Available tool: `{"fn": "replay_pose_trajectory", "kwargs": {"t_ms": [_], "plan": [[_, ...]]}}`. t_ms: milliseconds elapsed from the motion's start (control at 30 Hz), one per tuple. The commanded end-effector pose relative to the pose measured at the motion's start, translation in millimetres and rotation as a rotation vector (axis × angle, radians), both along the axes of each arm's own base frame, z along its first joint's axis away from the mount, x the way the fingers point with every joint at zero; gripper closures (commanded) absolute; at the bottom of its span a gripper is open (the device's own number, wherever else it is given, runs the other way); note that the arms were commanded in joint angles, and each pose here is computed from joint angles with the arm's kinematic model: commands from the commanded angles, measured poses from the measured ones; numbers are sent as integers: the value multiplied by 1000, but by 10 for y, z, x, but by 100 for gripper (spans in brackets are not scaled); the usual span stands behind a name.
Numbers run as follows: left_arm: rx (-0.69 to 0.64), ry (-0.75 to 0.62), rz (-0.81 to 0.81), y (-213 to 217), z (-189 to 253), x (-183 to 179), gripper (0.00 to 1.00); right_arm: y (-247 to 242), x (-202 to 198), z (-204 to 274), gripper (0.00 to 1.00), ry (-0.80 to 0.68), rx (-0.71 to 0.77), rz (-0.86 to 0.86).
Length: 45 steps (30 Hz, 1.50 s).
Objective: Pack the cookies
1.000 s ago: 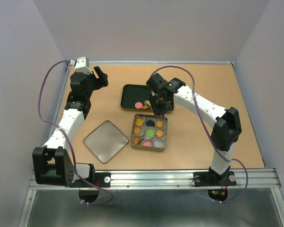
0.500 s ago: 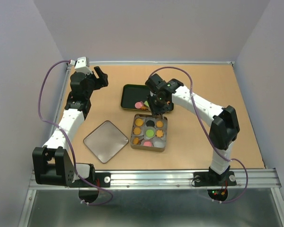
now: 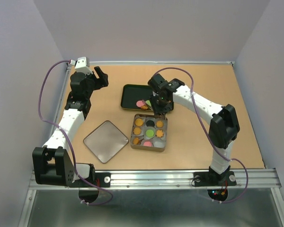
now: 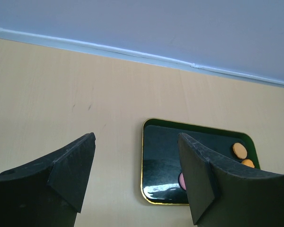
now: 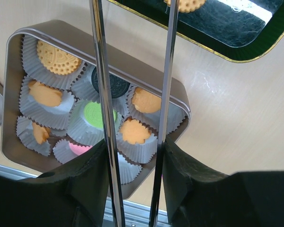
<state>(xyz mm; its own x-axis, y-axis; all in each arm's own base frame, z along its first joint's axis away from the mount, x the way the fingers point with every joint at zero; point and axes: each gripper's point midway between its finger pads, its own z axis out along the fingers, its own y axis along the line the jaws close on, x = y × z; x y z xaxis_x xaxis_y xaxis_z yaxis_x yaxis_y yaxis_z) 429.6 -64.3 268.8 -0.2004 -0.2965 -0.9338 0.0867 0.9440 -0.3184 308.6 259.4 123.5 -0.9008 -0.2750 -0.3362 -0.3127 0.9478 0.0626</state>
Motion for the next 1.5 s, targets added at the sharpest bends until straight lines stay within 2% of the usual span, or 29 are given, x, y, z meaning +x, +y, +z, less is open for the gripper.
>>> {"fn": "replay_pose_trajectory", "kwargs": {"t_ms": [0, 300, 533, 867, 1067, 1467], "plan": [[-5, -79, -16, -42, 302, -12, 20, -61, 79, -16, 52, -17, 5, -23], [-5, -78, -18, -45, 293, -6, 20, -90, 16, 136, 52, -27, 41, -21], [-7, -73, -22, -58, 276, -8, 20, -169, -17, -20, 52, 4, 3, -28], [-4, -73, -24, -67, 278, -13, 20, -413, 362, 7, 52, -25, -2, -103], [-2, -75, -23, -68, 281, -12, 20, -303, 549, 220, 52, -67, 65, -101], [-3, -69, -26, -79, 257, 2, 20, -155, 459, 466, 53, -57, 168, -64]]}}
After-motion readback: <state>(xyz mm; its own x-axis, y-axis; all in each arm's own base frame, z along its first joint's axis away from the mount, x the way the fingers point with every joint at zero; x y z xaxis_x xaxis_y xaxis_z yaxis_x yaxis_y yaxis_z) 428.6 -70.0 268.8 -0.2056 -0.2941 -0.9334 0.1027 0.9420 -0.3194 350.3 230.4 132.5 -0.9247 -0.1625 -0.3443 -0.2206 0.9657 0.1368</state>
